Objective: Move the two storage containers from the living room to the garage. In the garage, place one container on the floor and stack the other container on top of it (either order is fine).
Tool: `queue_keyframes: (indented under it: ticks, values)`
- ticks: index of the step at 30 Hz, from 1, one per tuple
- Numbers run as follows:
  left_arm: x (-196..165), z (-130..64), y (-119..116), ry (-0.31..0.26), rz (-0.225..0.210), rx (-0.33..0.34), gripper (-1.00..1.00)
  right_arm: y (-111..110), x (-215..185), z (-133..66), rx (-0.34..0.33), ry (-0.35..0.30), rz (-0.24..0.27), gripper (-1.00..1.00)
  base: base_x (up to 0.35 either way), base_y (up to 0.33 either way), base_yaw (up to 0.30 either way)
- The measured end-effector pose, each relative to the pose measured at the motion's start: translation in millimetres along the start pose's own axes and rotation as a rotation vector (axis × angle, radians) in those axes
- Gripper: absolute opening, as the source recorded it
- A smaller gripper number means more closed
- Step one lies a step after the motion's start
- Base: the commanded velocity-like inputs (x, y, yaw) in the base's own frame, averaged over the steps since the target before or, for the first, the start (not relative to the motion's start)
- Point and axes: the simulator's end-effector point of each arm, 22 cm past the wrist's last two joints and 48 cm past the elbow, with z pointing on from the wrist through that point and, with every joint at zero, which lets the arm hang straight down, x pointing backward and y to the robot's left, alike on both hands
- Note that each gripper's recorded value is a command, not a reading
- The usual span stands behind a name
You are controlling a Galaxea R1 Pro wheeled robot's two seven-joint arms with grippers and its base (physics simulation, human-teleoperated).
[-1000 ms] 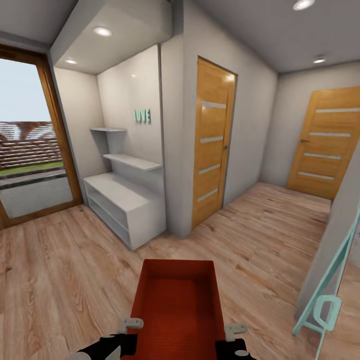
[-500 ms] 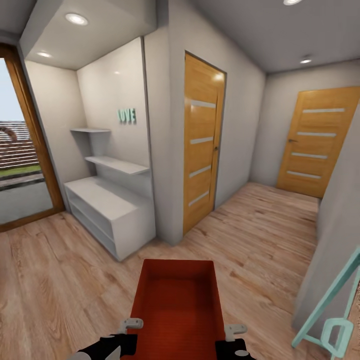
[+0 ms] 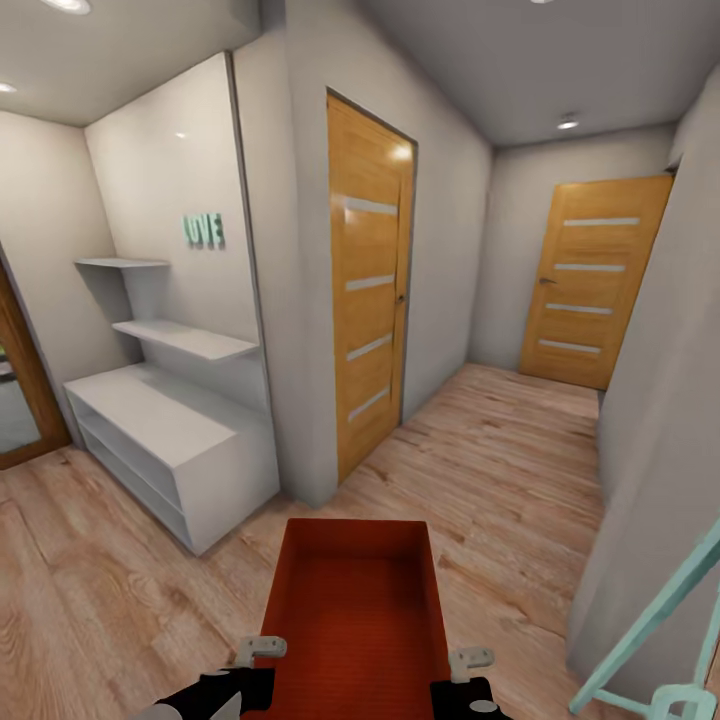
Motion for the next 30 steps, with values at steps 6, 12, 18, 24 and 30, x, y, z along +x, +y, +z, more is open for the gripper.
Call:
queue_keyframes:
  ticks: [6,12,18,24,30]
  values:
    - [0.1,0.0,0.0,0.000,0.000,0.000,-1.00,0.0,0.0,0.0,0.000,0.000,0.000,-1.00,0.324,0.000,-0.001]
    - [0.2,0.0,0.0,0.000,0.000,0.000,-1.00,0.0,0.1,0.0,0.000,0.000,0.000,-1.00,0.324,0.000,0.000]
    - [0.2,0.0,-0.1,0.000,0.000,0.000,-1.00,-0.1,0.0,0.0,0.000,0.000,-0.001,-1.00,0.324,0.000,0.000]
    - [0.1,0.0,0.0,0.000,0.000,0.000,-1.00,0.0,0.0,0.0,0.000,0.000,0.000,-1.00,0.324,0.000,-0.031]
    - [0.0,0.0,0.0,0.000,0.000,0.000,-1.00,0.0,0.0,0.0,0.001,0.000,-0.001,-1.00,0.324,0.000,-0.216]
